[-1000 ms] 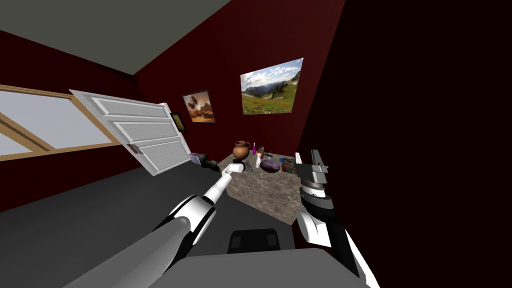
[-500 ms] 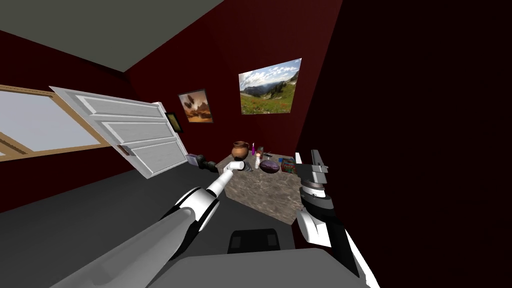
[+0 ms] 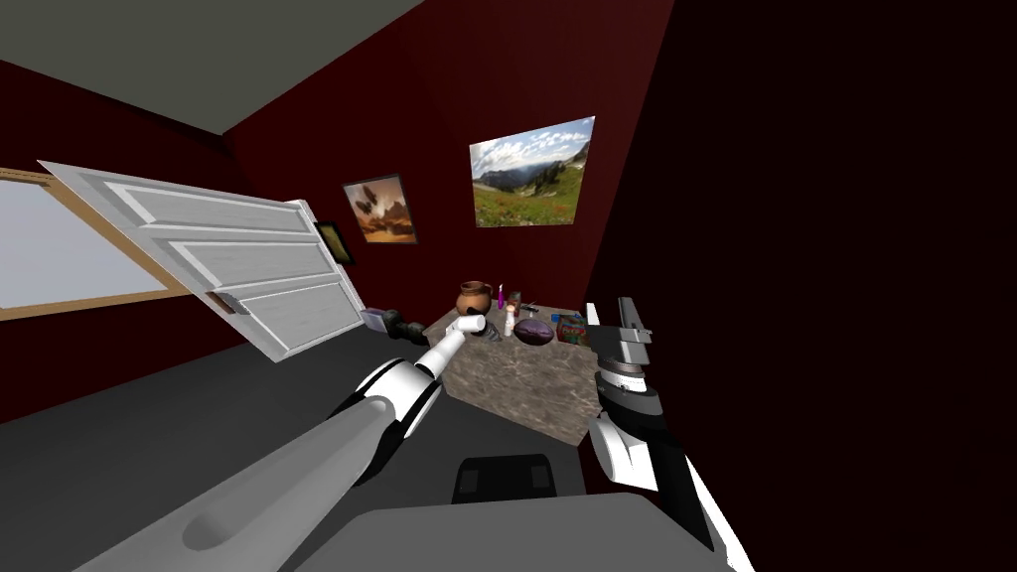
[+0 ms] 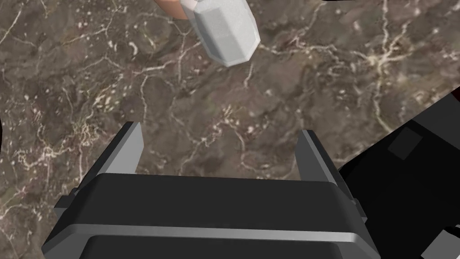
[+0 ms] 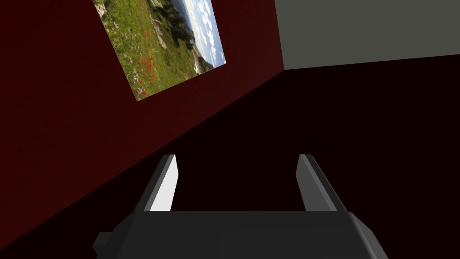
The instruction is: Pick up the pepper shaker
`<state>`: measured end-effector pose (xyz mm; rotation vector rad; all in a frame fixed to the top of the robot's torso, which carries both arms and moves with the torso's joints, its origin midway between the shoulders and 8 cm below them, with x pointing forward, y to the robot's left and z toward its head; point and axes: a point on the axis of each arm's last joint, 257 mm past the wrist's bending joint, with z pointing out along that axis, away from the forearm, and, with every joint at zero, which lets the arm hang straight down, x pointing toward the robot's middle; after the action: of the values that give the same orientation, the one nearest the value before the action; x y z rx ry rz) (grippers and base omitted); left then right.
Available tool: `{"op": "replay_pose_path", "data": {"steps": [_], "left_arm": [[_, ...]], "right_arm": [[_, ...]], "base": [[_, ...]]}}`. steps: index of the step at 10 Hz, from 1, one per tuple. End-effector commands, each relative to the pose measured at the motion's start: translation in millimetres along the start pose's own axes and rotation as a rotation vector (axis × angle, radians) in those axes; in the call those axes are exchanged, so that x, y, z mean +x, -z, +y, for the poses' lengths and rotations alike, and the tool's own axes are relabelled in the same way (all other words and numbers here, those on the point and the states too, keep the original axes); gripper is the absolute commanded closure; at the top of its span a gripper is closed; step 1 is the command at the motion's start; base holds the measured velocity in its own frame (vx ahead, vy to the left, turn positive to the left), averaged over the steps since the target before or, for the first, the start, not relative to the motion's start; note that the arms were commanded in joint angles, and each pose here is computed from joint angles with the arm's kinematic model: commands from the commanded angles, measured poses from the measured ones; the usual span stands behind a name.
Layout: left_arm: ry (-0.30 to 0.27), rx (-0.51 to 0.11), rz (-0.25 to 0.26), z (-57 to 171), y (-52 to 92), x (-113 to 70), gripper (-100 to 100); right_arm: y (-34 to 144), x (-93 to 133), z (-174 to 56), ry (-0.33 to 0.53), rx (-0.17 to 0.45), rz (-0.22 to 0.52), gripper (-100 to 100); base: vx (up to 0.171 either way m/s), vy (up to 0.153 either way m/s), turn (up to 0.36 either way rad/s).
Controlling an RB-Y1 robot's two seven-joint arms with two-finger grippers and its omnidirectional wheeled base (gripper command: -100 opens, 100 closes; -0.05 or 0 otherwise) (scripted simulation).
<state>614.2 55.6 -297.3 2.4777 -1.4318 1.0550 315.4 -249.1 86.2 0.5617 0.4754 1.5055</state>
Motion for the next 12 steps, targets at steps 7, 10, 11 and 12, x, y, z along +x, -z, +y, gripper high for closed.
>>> {"op": "replay_pose_path", "data": {"steps": [7,10,11,12], "left_arm": [[0.135,-0.095,-0.099,6.7,7.4,-7.5,-100],[0.199,-0.129,-0.139,9.4,12.6,-10.8,-100],[0.210,-0.134,-0.143,9.3,14.3,-9.2,-100],[0.217,-0.136,-0.143,8.7,15.6,-7.1,-100]], "right_arm": [[0.0,0.0,0.0,0.000,0.000,0.000,0],[0.0,0.0,0.0,0.000,0.000,0.000,0],[0.0,0.0,0.0,0.000,0.000,0.000,0],[0.0,0.0,0.0,0.000,0.000,0.000,0]], "base": [[0.034,0.003,-0.065],[0.075,-0.009,-0.102],[0.079,-0.020,-0.076],[0.074,-0.034,-0.065]]}}
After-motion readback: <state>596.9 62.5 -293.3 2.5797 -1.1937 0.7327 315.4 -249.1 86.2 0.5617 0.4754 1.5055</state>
